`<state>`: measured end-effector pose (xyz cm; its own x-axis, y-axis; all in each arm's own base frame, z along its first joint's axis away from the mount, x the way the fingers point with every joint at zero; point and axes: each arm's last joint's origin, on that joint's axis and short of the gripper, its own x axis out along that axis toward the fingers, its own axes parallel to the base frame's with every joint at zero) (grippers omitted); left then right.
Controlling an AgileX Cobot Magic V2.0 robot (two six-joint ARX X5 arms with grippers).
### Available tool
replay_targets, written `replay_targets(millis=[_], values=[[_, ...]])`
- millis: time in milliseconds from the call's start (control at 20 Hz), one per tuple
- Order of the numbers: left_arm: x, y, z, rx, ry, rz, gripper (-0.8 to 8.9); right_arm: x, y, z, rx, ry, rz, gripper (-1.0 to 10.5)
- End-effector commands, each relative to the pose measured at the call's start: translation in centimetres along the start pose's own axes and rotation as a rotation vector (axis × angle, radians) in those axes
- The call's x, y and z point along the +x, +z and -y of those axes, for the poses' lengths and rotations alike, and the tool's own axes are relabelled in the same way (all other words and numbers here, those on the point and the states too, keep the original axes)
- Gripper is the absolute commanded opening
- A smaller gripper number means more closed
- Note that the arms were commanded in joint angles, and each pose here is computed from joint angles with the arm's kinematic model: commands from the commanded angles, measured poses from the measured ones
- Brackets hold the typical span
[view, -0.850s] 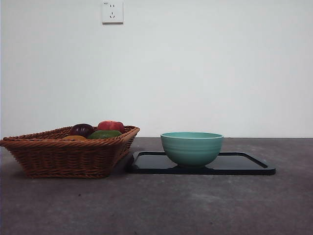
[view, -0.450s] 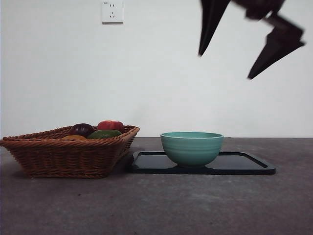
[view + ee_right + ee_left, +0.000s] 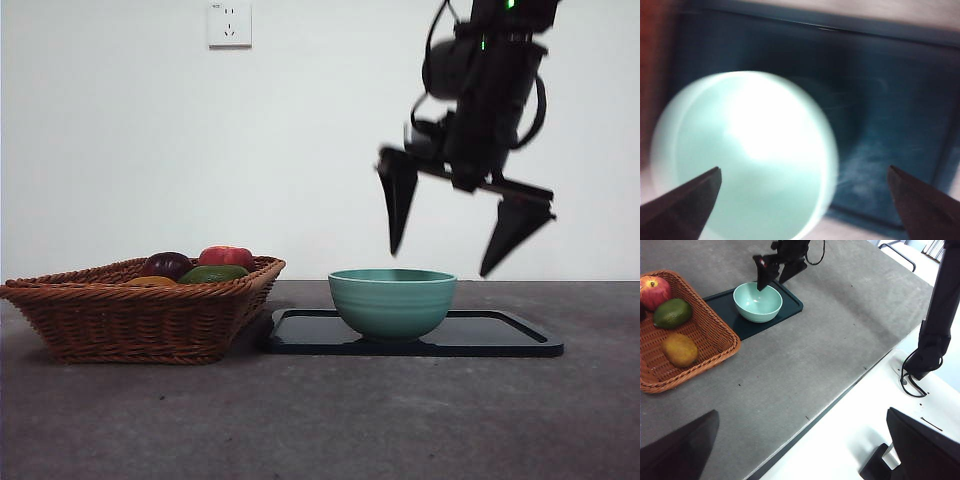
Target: Pick up the wifruite, put it on the bowl, pick up the plate, put it on desk
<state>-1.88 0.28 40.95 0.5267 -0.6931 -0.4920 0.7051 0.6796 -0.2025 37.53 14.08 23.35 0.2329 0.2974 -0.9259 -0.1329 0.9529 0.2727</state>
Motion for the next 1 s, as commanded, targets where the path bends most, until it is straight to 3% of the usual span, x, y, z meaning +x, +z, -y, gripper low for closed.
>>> replay_targets(millis=[50, 300, 450, 750, 1000], values=[[-0.3, 0.0, 0.1, 0.015, -0.006, 0.002, 5.31, 1.8, 0.5, 0.2, -0.019, -0.025, -0.023, 5.3], [-0.3, 0.0, 0.1, 0.016, -0.006, 0.003, 5.31, 3.1, 0.6, 0.4, -0.042, -0.03, -0.042, 1.6], [-0.3, 0.0, 0.1, 0.016, -0.006, 0.003, 5.31, 3.1, 0.5, 0.4, -0.051, -0.031, -0.047, 0.3], [-0.3, 0.0, 0.1, 0.016, -0.006, 0.003, 5.31, 2.7, 0.9, 0.6, -0.041, -0.03, -0.03, 0.1], [-0.3, 0.0, 0.1, 0.015, -0.006, 0.003, 5.31, -1.7, 0.6, 0.2, -0.079, -0.023, 0.012, 0.1]])
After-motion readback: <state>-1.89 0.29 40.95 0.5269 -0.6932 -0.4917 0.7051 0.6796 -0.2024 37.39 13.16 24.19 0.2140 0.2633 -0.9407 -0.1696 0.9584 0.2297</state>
